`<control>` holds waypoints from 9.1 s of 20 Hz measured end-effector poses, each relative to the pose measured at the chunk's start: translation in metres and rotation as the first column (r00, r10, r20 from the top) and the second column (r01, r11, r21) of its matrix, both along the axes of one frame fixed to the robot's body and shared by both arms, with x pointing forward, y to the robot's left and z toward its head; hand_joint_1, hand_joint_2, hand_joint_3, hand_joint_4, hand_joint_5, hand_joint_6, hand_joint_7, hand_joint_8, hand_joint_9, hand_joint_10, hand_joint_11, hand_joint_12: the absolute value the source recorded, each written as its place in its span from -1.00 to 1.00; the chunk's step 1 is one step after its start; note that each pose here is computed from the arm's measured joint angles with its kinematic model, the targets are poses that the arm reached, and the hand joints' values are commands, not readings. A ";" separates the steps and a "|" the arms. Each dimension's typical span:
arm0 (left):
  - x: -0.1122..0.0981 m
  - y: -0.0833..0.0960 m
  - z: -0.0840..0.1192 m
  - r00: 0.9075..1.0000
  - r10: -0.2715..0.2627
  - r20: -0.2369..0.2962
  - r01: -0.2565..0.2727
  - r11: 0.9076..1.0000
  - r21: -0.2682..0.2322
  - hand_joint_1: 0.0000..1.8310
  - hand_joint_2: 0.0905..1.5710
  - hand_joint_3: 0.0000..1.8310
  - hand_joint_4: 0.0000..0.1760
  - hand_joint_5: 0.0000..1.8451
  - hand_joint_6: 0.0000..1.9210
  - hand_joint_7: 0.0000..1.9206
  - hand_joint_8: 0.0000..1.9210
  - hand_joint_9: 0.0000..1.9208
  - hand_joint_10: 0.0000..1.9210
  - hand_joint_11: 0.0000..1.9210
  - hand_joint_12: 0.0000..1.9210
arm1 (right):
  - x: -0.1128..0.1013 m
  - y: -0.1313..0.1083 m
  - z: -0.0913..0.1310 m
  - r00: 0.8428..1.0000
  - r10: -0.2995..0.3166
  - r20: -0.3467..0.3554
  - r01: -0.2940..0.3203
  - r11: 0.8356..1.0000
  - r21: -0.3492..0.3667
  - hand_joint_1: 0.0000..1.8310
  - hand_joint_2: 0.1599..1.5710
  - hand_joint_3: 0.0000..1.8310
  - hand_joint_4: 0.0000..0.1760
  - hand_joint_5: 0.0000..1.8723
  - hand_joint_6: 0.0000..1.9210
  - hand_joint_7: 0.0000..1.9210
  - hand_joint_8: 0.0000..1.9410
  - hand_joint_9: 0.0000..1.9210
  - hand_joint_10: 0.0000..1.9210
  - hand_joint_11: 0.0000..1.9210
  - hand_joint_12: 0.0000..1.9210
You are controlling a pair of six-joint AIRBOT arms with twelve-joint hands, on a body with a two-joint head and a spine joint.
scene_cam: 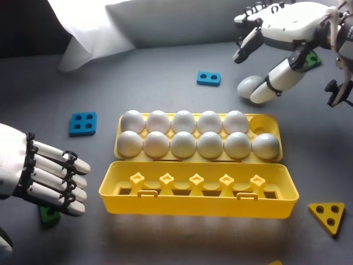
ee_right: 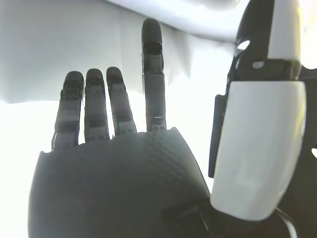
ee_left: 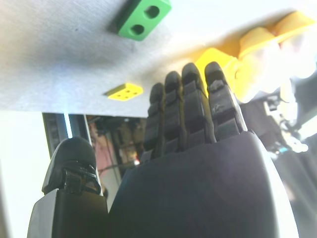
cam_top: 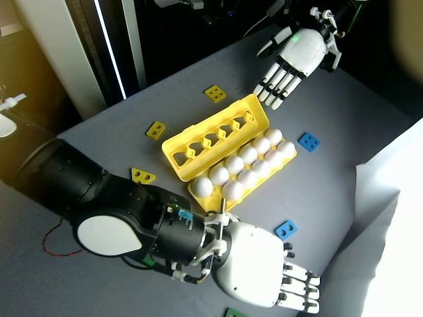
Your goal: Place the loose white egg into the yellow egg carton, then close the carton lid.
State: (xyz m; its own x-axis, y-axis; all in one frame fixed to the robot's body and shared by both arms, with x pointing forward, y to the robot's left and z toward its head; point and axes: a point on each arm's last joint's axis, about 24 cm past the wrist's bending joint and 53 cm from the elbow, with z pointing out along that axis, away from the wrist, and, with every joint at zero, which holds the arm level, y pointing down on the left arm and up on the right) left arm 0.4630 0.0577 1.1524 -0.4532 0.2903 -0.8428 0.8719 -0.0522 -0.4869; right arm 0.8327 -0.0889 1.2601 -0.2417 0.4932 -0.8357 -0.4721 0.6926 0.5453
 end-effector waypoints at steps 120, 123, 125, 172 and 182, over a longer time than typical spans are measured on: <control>-0.001 -0.004 -0.003 1.000 -0.012 0.029 0.011 1.000 0.012 -1.00 0.64 -1.00 -1.00 -0.65 -1.00 -0.68 -1.00 -0.74 -1.00 -1.00 -0.69 | -0.077 0.032 0.004 0.974 0.216 -0.070 -0.218 0.975 -0.033 0.19 0.19 -1.00 1.00 0.33 -0.47 -0.73 -1.00 -0.95 -1.00 -1.00 -1.00; -0.001 -0.004 -0.003 0.999 -0.012 0.030 0.012 1.000 0.012 -1.00 0.63 -1.00 -1.00 -0.65 -1.00 -0.69 -1.00 -0.76 -1.00 -1.00 -0.73 | -0.077 0.032 -0.001 0.974 0.215 -0.075 -0.218 0.975 -0.042 0.01 -0.03 -1.00 0.25 0.13 -0.96 -0.77 -1.00 -0.96 -1.00 -1.00 -1.00; -0.003 -0.005 -0.003 0.999 -0.016 0.029 0.016 1.000 0.011 -1.00 0.63 -1.00 -1.00 -0.64 -1.00 -0.68 -1.00 -0.76 -1.00 -1.00 -0.74 | -0.077 0.031 -0.004 0.975 0.210 -0.078 -0.214 0.975 -0.053 -0.04 -0.07 -1.00 0.39 0.10 -0.99 -0.77 -1.00 -0.96 -1.00 -1.00 -1.00; -0.024 -0.038 -0.005 0.997 0.011 -0.070 -0.010 1.000 0.021 -1.00 0.64 -1.00 -1.00 -0.65 -1.00 -0.70 -1.00 -0.76 -1.00 -1.00 -0.70 | -0.223 -0.096 0.048 0.962 0.271 -0.024 -0.272 0.962 -0.029 -0.71 -0.15 -1.00 0.62 -0.82 -1.00 -0.99 -1.00 -1.00 -1.00 -1.00 -1.00; -0.005 -0.038 0.017 0.994 0.048 -0.095 -0.050 0.999 -0.018 -1.00 0.62 -1.00 -1.00 -0.68 -1.00 -0.71 -1.00 -0.76 -1.00 -1.00 -0.68 | -0.212 -0.097 0.064 0.978 0.210 -0.018 -0.209 0.977 0.040 -0.75 -0.13 -1.00 -1.00 -1.00 -1.00 -1.00 -1.00 -1.00 -1.00 -1.00 -1.00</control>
State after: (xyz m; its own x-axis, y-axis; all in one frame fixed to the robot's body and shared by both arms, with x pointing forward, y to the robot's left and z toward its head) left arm 0.4578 0.0196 1.1698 -0.5448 0.2491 -0.8007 0.8236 -0.0209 -0.5668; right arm 0.6203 -0.1857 1.3239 -0.3610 0.4608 -0.8107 -0.5920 0.5585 0.5811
